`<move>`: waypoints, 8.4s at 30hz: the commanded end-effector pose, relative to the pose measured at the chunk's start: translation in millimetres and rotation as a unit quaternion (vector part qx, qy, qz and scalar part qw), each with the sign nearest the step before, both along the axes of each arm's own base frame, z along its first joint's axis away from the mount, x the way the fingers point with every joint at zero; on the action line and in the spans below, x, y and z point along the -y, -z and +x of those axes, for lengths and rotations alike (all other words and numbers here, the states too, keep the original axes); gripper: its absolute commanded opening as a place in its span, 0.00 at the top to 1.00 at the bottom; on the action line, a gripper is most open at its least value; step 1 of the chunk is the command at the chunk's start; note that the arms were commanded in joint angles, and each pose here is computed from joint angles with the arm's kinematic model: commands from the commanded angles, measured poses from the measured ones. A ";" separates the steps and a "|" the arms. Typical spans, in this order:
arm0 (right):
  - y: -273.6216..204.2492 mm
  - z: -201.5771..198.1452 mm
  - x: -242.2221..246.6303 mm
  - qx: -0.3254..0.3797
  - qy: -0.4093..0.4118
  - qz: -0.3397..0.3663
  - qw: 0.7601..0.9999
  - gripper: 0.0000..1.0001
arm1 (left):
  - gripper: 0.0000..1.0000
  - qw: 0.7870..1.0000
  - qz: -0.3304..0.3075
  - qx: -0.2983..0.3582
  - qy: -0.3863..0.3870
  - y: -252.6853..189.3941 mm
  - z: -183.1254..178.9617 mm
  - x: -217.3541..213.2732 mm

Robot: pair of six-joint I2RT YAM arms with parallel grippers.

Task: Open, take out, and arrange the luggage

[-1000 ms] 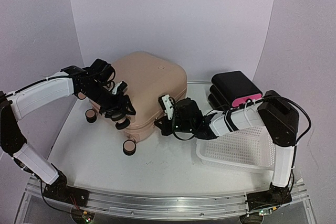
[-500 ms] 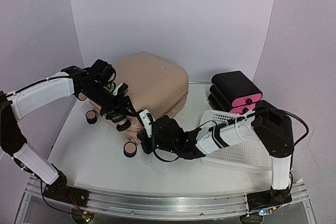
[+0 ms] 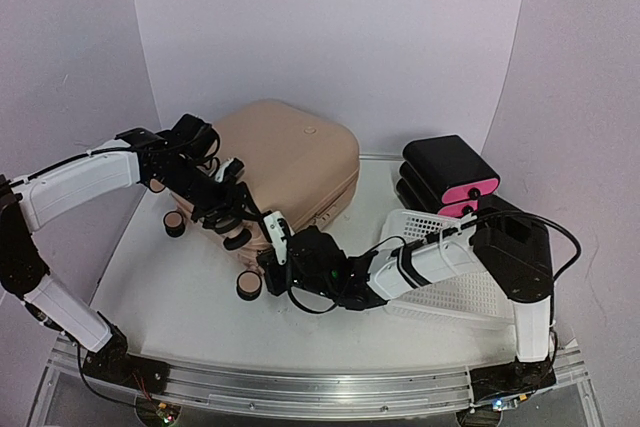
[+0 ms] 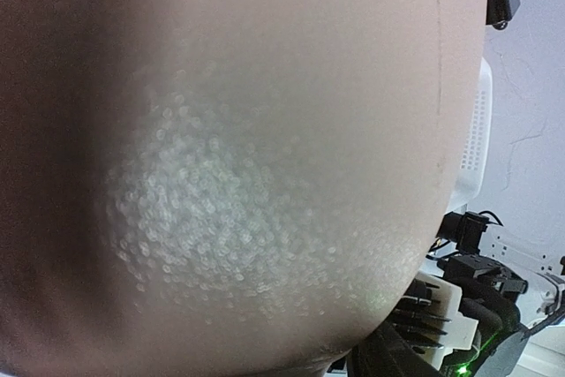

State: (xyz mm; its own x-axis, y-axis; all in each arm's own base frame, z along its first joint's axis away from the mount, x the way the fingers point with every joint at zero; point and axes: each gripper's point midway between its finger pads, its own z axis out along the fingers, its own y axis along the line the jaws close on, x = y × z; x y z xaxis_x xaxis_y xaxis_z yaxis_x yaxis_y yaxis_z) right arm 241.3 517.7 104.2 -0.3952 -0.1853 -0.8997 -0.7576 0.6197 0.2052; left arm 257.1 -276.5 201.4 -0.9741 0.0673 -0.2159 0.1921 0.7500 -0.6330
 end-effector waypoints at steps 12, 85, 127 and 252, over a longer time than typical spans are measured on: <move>-54.7 -2.9 5.9 0.053 -0.017 0.061 0.997 1.00 | 0.44 0.985 -0.065 0.133 0.091 -62.3 -9.6 13.5; -74.1 -34.9 -84.7 0.234 0.021 -0.026 0.972 1.00 | 0.98 0.990 -0.018 0.088 -0.105 16.2 53.9 -112.2; -41.7 10.8 11.2 0.045 -0.063 -0.041 0.996 1.00 | 0.86 0.988 0.002 0.084 -0.126 28.2 34.2 -132.1; -72.9 8.9 43.4 -0.174 0.372 -0.103 0.906 0.57 | 0.26 0.933 -0.139 0.332 0.011 76.6 -51.5 -4.2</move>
State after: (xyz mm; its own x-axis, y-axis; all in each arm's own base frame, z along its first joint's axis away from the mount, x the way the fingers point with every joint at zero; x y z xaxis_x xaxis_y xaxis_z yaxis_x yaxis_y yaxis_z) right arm 243.8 474.7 152.7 -0.7707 0.0498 -0.6352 -0.0492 0.9893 0.1373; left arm 206.8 -271.2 116.0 -0.6369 -0.0573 -0.7688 0.6013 0.5872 -0.5419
